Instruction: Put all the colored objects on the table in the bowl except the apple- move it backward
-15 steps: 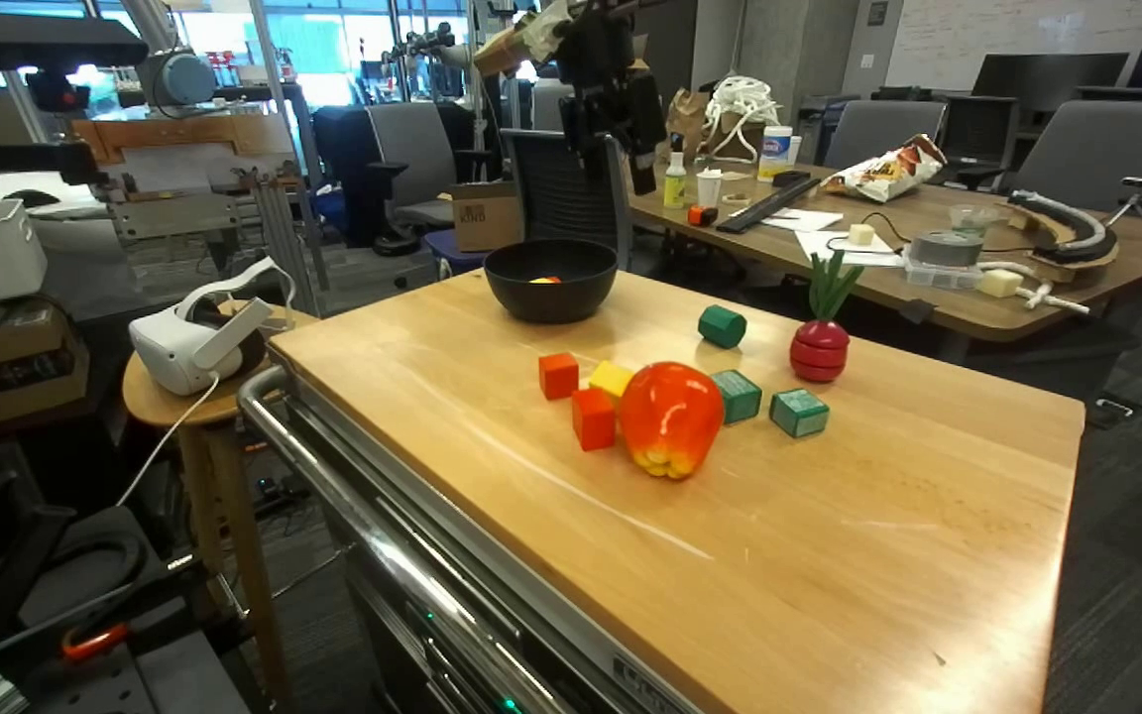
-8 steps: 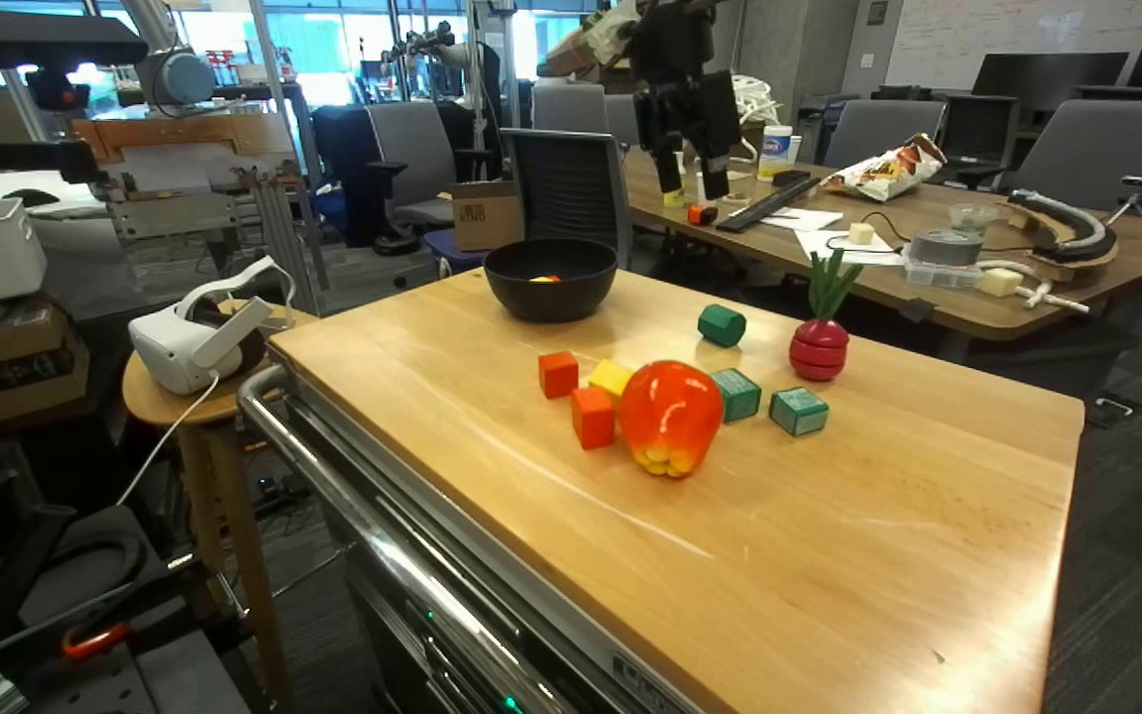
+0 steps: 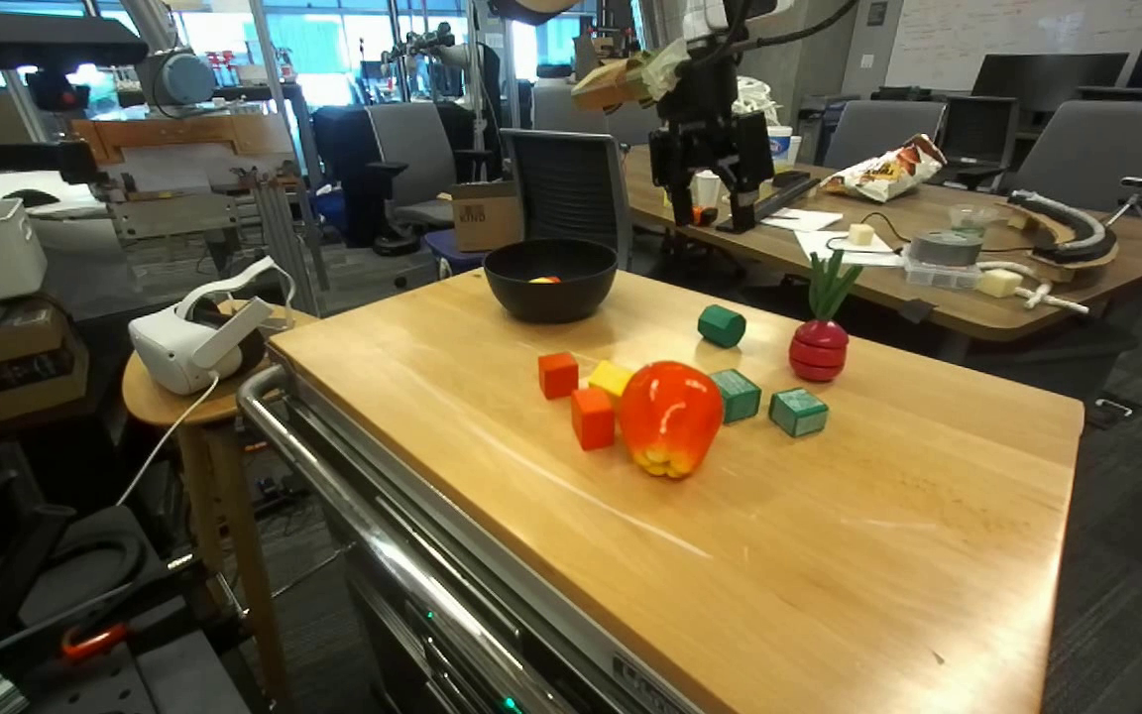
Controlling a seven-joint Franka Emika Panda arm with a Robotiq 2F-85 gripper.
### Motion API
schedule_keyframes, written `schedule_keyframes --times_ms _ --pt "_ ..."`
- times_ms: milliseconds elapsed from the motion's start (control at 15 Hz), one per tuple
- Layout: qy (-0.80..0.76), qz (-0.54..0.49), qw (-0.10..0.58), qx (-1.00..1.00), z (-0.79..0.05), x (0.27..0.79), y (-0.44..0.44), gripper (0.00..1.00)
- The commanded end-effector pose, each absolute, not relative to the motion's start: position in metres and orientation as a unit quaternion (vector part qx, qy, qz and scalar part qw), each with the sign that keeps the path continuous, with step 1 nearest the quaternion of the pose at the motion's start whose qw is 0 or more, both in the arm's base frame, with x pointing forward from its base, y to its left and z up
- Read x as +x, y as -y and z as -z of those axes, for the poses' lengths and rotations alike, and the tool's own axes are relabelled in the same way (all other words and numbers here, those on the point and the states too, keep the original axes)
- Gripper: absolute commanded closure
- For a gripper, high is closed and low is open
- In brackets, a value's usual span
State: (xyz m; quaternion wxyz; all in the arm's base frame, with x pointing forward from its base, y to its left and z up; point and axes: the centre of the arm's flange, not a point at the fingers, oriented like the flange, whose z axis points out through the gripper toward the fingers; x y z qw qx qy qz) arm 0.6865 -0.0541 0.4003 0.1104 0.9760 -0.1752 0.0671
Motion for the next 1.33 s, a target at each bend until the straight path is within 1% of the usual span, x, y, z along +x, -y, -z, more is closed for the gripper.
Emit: schedule_keyframes --times_ms 0,133,200,267,400,733,933,1067,1267 --pt "0.083 -0.072 0.077 0.991 -0.412 0.66 0.049 0.0" --pt "0.039 -0.068 0.052 0.996 -0.412 0.656 0.043 0.0" --pt "0.029 -0.053 0.026 0.998 -0.412 0.656 0.04 0.0" --pt "0.061 -0.058 0.062 0.994 -0.403 0.671 0.039 0.0" --pt "0.042 -0.054 0.043 0.997 -0.404 0.667 0.035 0.0" --pt "0.035 -0.052 0.041 0.997 -0.402 0.666 0.035 0.0" --pt "0.029 -0.049 0.045 0.997 -0.393 0.677 0.042 0.0" --pt "0.029 -0.037 0.033 0.998 -0.387 0.683 0.048 0.0" --pt "0.051 -0.037 0.035 0.997 -0.373 0.695 0.061 0.0"
